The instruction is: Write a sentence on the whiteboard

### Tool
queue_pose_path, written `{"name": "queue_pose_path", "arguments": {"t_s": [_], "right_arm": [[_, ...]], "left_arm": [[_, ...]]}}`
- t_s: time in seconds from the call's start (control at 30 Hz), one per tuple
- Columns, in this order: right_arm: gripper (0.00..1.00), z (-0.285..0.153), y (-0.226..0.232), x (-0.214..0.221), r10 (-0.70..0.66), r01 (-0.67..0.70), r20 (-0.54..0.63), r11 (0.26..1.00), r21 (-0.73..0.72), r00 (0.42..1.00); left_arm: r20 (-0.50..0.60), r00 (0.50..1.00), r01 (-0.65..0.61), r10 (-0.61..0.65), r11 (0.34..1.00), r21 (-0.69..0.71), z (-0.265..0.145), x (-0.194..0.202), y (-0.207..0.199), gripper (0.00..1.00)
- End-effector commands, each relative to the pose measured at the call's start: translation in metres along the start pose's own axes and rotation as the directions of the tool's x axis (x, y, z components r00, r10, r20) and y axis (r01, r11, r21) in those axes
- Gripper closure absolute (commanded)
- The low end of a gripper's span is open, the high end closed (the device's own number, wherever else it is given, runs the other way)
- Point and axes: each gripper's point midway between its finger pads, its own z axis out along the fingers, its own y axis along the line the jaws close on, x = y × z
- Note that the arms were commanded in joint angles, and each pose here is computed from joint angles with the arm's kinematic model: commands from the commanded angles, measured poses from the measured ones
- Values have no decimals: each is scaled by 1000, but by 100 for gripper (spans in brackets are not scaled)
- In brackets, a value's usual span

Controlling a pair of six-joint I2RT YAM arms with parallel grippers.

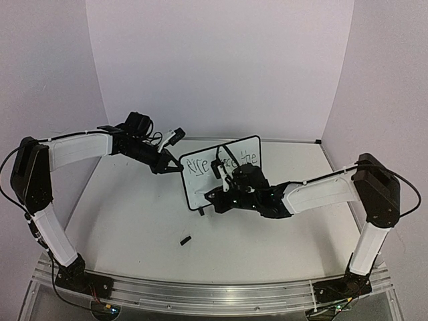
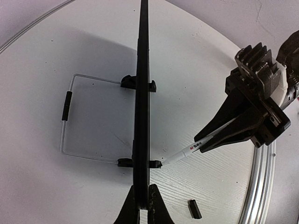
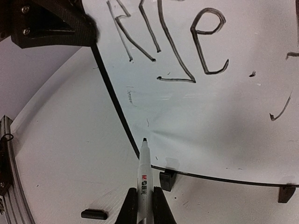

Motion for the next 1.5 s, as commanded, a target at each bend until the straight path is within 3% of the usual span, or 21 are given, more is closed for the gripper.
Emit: {"name": "queue_pose_path", "arguments": {"t_s": [0.0, 0.37, 0.83, 1.47], "right_arm": [[100, 6, -4, -17, 13, -16, 53, 999, 43, 999], [100, 15, -3, -20, -15, 13, 43, 999, 39, 999], [100, 26, -15, 12, -5, 8, -41, 997, 70, 999], [100, -5, -11, -54, -54, 40, 110, 991, 126, 992]], "left_arm": [[-163, 985, 56, -56, 998, -9, 15, 45, -2, 100], [-164, 985, 55, -55, 998, -8, 15, 46, -2, 100], [-165, 985, 55, -56, 998, -10, 16, 46, -2, 100], [-164, 985, 52, -54, 999, -11, 15, 46, -2, 100]]}}
